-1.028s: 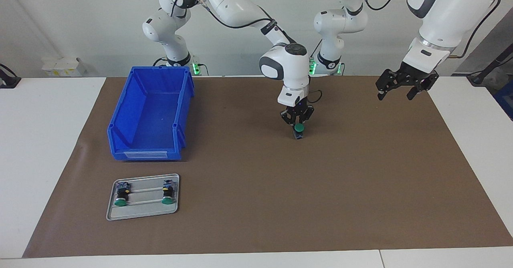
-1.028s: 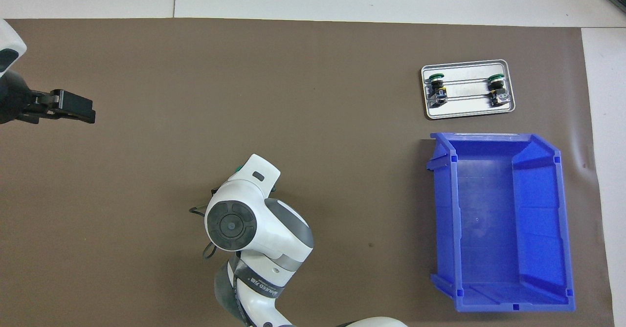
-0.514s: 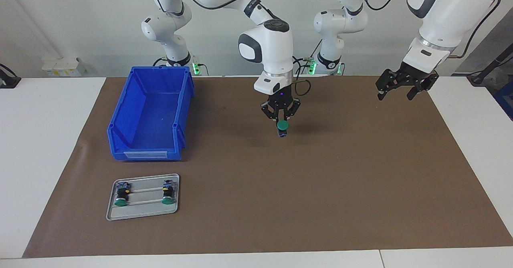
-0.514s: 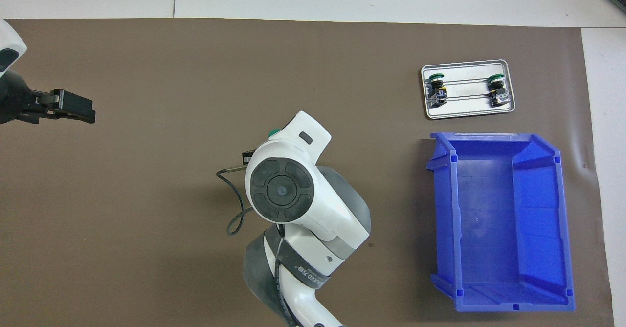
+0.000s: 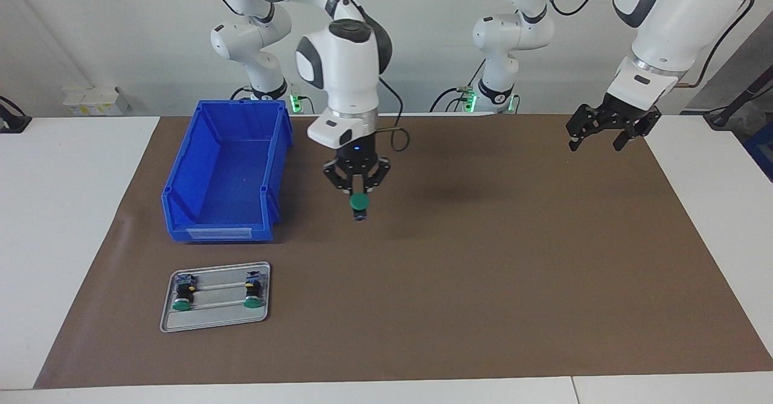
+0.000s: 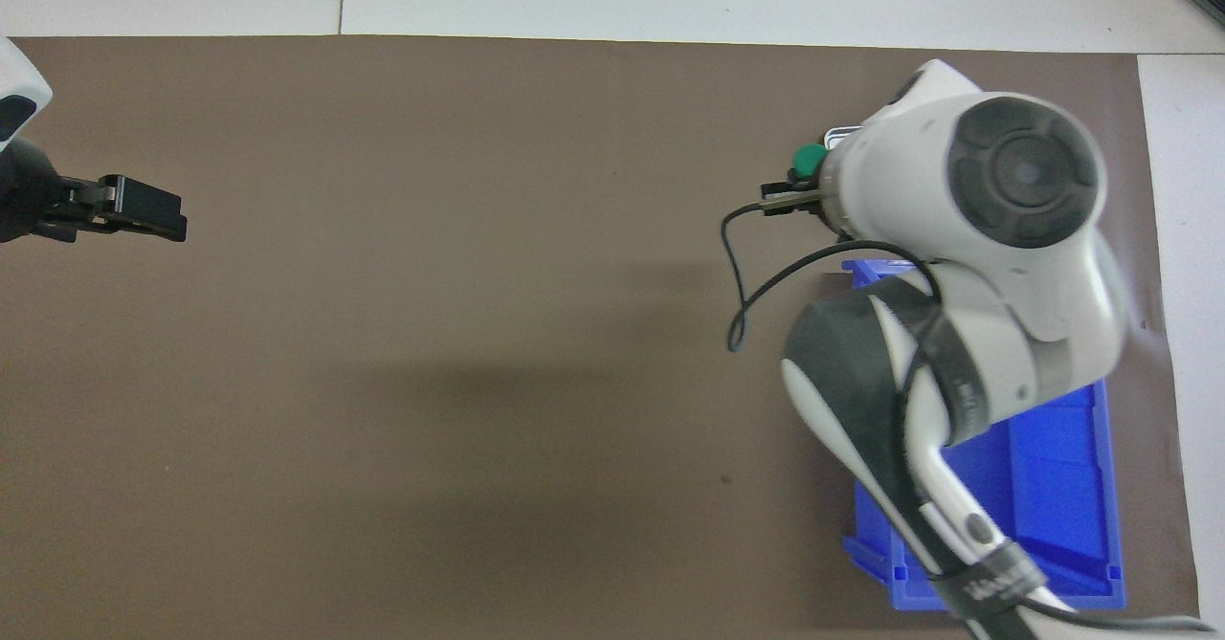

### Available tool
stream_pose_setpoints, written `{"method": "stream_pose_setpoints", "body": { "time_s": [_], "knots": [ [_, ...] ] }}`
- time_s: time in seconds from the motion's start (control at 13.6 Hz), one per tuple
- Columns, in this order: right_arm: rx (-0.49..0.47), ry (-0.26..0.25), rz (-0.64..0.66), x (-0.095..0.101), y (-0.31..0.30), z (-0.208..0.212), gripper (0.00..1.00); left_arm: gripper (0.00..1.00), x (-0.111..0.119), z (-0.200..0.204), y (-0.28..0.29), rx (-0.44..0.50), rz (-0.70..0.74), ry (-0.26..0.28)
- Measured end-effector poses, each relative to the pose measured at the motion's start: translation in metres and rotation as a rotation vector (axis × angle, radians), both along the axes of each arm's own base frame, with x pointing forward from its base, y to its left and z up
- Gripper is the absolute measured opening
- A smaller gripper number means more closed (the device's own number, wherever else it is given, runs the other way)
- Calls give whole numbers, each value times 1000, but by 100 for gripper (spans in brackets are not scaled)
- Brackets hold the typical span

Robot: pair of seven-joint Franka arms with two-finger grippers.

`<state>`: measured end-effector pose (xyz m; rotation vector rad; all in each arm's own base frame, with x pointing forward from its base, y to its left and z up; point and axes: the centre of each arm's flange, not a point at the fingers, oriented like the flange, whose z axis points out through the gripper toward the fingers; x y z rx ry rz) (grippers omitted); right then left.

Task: Place and press button with both arms
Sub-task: 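Lower the button into the blue bin and open the right gripper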

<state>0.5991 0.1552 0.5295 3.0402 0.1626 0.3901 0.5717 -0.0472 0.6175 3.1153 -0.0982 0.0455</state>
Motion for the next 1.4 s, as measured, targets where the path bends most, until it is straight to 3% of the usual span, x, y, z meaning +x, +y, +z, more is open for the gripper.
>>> {"method": "stream_pose_setpoints", "body": {
  "time_s": [0.22,0.44,0.66,1.03,1.4],
  "knots": [
    [-19,67,24,-20,-115,-6,26,100,0,0,0,0,0,0],
    [36,119,11,-52,-174,-41,26,100,0,0,0,0,0,0],
    [76,114,-11,-79,-180,-88,26,100,0,0,0,0,0,0],
    [98,84,-28,-104,-180,-153,26,100,0,0,0,0,0,0],
    [130,105,-56,-114,-179,-176,26,100,0,0,0,0,0,0]
  ]
}}
